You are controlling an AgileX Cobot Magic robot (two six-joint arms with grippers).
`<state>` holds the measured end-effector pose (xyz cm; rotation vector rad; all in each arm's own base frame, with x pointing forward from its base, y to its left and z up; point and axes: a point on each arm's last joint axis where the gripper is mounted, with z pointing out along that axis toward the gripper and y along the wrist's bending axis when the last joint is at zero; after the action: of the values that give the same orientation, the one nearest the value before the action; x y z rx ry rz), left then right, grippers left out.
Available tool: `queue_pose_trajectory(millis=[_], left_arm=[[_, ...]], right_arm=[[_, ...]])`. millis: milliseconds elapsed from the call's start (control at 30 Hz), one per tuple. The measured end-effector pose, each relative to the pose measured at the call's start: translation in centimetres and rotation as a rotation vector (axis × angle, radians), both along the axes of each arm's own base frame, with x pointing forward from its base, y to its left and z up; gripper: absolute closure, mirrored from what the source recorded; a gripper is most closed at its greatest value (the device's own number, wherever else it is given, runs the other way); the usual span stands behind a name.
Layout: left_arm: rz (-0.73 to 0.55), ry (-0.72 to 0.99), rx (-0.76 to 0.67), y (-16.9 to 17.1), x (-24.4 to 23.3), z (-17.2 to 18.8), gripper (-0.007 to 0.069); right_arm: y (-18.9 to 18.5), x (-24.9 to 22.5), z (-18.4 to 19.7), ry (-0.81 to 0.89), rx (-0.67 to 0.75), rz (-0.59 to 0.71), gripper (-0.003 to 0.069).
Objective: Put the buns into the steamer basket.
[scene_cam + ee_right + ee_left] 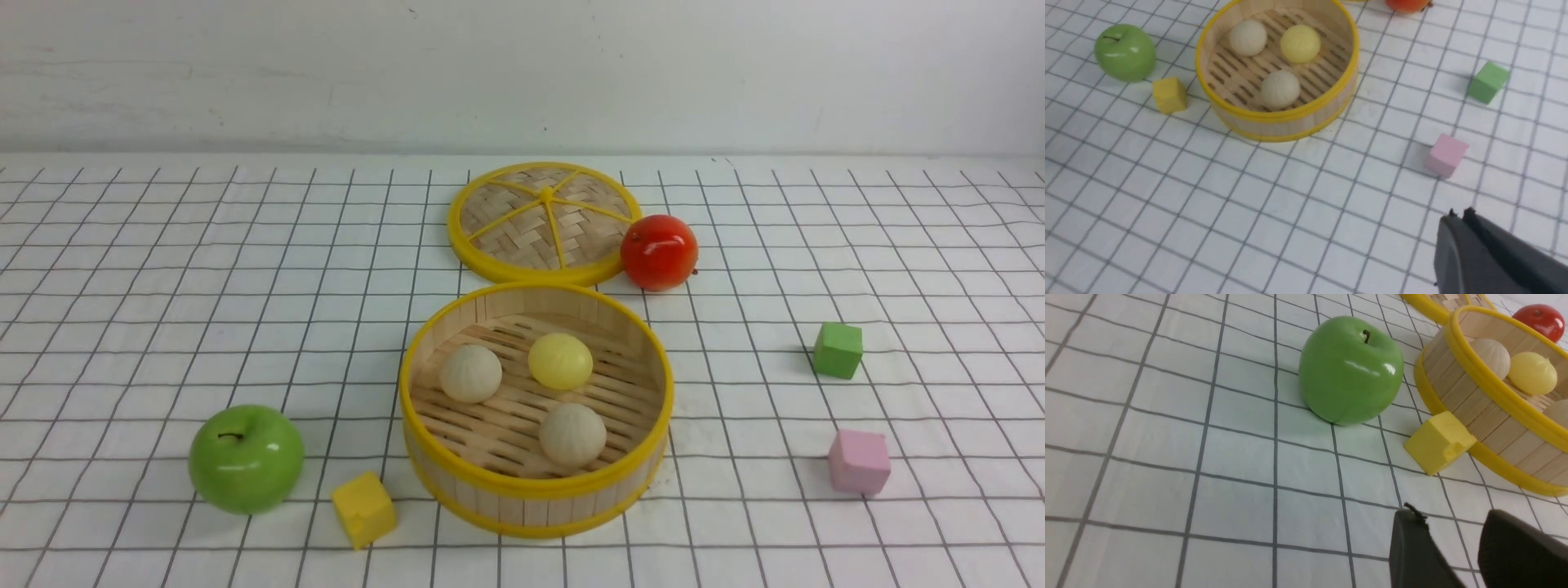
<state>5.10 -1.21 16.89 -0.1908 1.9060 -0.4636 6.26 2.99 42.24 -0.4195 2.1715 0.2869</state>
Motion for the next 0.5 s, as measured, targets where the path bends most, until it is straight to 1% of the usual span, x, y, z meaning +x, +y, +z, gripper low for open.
queue_pose_trajectory(millis=[33, 133, 233, 267, 300, 367, 400, 433, 500], left_arm=[[0.0, 0.0, 0.0, 0.0, 0.0, 0.0, 0.0388], [0.0, 0.0, 0.0, 0.0, 0.0, 0.0, 0.0388], [0.0, 0.0, 0.0, 0.0, 0.0, 0.0, 0.0388], [0.0, 0.0, 0.0, 0.0, 0.0, 0.0, 0.0388], [0.0, 0.0, 0.0, 0.0, 0.0, 0.0, 0.0388], [0.0, 0.0, 0.0, 0.0, 0.0, 0.0, 0.0388], [0.0, 0.0, 0.0, 0.0, 0.0, 0.0, 0.0388], [0.0, 0.0, 0.0, 0.0, 0.0, 0.0, 0.0388], [0.0, 0.0, 0.0, 0.0, 0.0, 0.0, 0.0388]], right_arm=[[-0.1, -0.1, 0.1, -0.007, 0.003, -0.003, 0.0675], [-1.7, -0.7, -1.0, -0.152, 0.001, -0.145, 0.0673], [-2.6, -1.1, -3.7, -0.278, 0.012, -0.278, 0.067], [-2.7, -1.2, -4.4, -0.309, 0.017, -0.3, 0.0669], [-3.0, -1.3, -6.4, -0.379, 0.02, -0.341, 0.0669], [-3.2, -1.4, -9.4, -0.479, 0.009, -0.371, 0.0669], [-3.3, -1.0, -12.2, -0.498, -0.022, -0.379, 0.0669], [-3.3, -1.0, -13.3, -0.527, -0.027, -0.379, 0.0669], [-3.2, -0.6, -17.3, -0.521, -0.061, -0.367, 0.0666]])
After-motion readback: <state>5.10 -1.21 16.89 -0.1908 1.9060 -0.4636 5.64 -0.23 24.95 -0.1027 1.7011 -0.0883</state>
